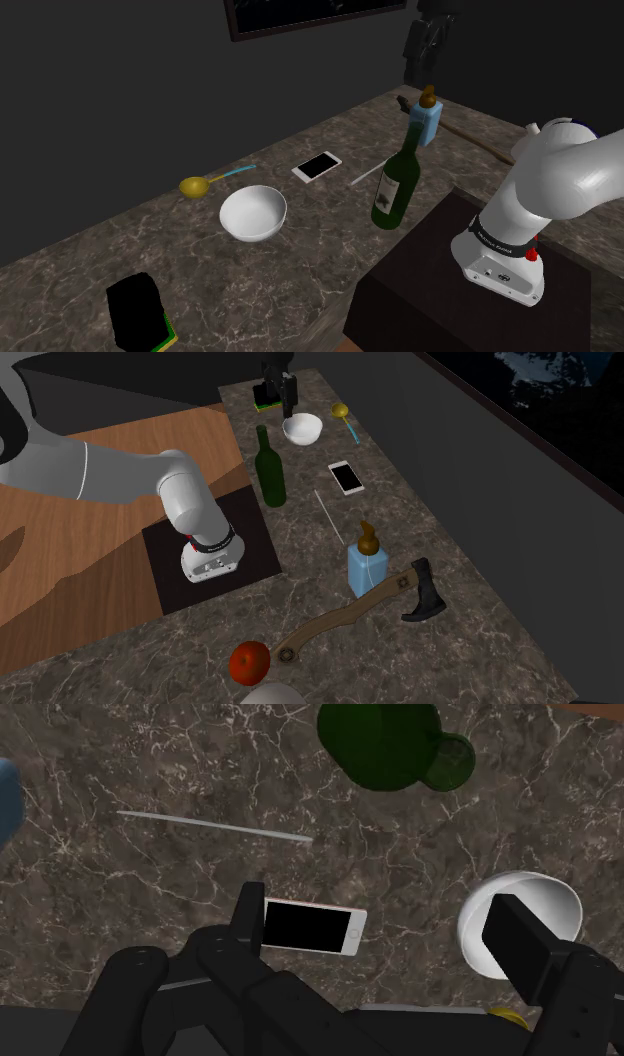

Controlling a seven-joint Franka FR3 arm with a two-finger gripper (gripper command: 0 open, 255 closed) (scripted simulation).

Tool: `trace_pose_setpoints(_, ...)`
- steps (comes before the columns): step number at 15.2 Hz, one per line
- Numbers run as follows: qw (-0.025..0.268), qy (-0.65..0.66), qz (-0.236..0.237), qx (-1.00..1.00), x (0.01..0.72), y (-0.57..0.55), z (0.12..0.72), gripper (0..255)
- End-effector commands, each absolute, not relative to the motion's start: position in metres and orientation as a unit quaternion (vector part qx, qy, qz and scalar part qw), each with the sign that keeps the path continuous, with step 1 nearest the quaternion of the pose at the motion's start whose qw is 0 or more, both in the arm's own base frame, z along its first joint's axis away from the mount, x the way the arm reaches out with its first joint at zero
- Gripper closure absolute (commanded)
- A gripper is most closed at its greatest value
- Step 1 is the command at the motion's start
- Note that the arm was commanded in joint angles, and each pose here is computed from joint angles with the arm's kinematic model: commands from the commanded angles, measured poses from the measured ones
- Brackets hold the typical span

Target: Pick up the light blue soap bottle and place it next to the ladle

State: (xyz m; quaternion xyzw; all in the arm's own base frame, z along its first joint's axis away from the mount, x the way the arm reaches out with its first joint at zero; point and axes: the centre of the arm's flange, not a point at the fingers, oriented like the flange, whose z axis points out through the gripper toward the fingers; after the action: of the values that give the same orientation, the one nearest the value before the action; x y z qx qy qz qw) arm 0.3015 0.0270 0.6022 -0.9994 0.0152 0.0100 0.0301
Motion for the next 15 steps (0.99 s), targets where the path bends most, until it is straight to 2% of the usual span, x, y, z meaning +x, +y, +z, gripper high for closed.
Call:
trace_pose_setpoints(1,0.030,0.015,0.010,-0.999,0.302,0.027,0.602,0)
trace_pose_setpoints(15,-0.058,0.027,-0.003,-0.998,0.326,-0.107,0.517,0)
